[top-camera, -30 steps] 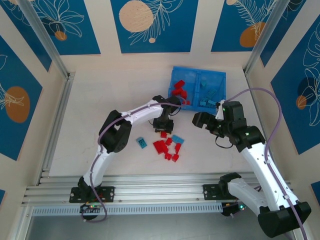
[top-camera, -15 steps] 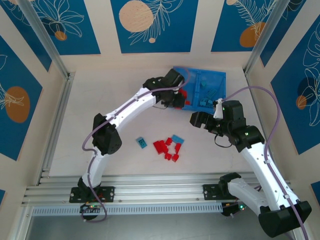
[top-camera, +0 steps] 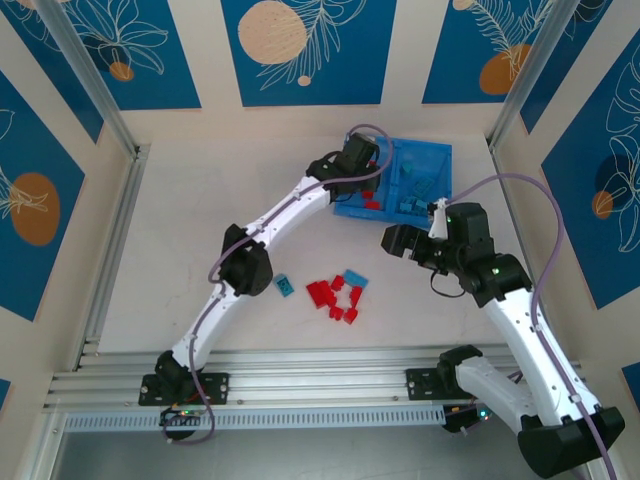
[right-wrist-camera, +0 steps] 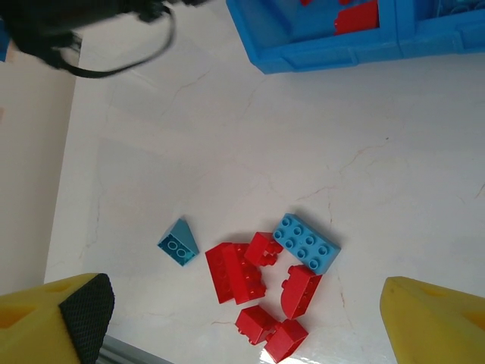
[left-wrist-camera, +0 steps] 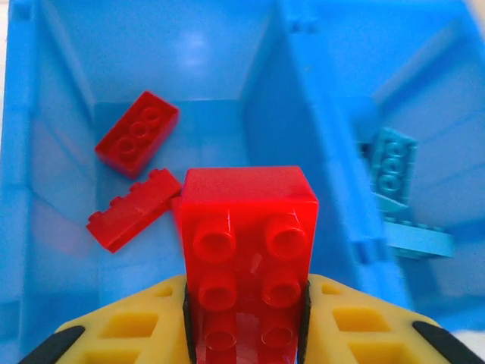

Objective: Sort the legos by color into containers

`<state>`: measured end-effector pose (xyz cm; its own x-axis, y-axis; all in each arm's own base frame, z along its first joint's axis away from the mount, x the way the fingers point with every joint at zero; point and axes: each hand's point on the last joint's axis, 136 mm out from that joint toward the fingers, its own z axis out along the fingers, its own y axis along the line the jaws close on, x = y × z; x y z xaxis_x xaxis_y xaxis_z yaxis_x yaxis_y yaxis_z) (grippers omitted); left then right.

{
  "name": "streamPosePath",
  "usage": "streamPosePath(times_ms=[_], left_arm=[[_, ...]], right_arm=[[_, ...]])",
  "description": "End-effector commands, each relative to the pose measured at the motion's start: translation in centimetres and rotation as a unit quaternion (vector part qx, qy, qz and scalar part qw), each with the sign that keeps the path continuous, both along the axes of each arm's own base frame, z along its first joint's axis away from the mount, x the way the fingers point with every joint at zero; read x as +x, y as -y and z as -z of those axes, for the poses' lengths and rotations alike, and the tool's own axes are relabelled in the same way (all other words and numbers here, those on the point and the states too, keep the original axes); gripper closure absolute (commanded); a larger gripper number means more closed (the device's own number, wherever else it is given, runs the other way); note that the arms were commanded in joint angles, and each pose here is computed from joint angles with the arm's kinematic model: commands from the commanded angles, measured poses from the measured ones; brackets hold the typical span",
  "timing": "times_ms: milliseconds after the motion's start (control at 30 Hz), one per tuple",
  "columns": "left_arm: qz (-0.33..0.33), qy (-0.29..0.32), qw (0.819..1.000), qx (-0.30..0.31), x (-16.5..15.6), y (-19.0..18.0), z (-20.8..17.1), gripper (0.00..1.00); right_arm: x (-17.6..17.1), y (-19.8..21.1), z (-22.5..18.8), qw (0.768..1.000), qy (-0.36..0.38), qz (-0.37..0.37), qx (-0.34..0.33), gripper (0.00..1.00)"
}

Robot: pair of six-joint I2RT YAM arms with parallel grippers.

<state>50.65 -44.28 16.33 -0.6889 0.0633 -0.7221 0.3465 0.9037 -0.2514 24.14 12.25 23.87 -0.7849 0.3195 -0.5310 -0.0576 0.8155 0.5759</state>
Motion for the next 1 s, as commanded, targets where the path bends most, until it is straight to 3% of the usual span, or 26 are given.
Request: streamPosePath(times_ms=[0, 133, 267, 533, 700, 800, 967], left_arm=[[-0.044, 0.053, 0.997, -0.022, 2.5, -0.6, -2.4, 0.62], [-0.039, 0.051, 0.997, -0.033, 2.6, -0.2, -2.5, 0.52], [-0.029, 0.061, 0.996, -0.051, 2.0, -0.1, -5.2, 0.44], [0.014, 0.095, 0.994, -0.052, -1.9, -2.4, -14.7, 0.44], [0.030, 0.152, 0.988, -0.026, -5.4, -6.7, -20.8, 0.44], [0.025, 0.165, 0.986, 0.013, -7.6, -10.5, -21.9, 0.44], [-0.074, 0.162, 0.983, 0.034, -11.1, -20.5, -23.6, 0.44]], right_arm=[[-0.5, 0.3, -0.5, 1.000, 0.006, 0.007, -0.002, 0.08], [-0.6, 0.2, -0.4, 1.000, 0.005, 0.003, -0.004, 0.08], [-0.6, 0.3, -0.3, 1.000, 0.005, 0.002, -0.007, 0.08], [-0.5, 0.1, 0.2, 1.000, 0.003, -0.004, -0.010, 0.09], [-0.3, -1.2, 0.8, 0.997, 0.013, -0.053, -0.052, 0.10], [0.0, -3.1, 1.3, 0.992, 0.011, -0.106, -0.073, 0.10], [0.4, -8.1, 2.2, 0.973, -0.002, -0.207, -0.099, 0.10]])
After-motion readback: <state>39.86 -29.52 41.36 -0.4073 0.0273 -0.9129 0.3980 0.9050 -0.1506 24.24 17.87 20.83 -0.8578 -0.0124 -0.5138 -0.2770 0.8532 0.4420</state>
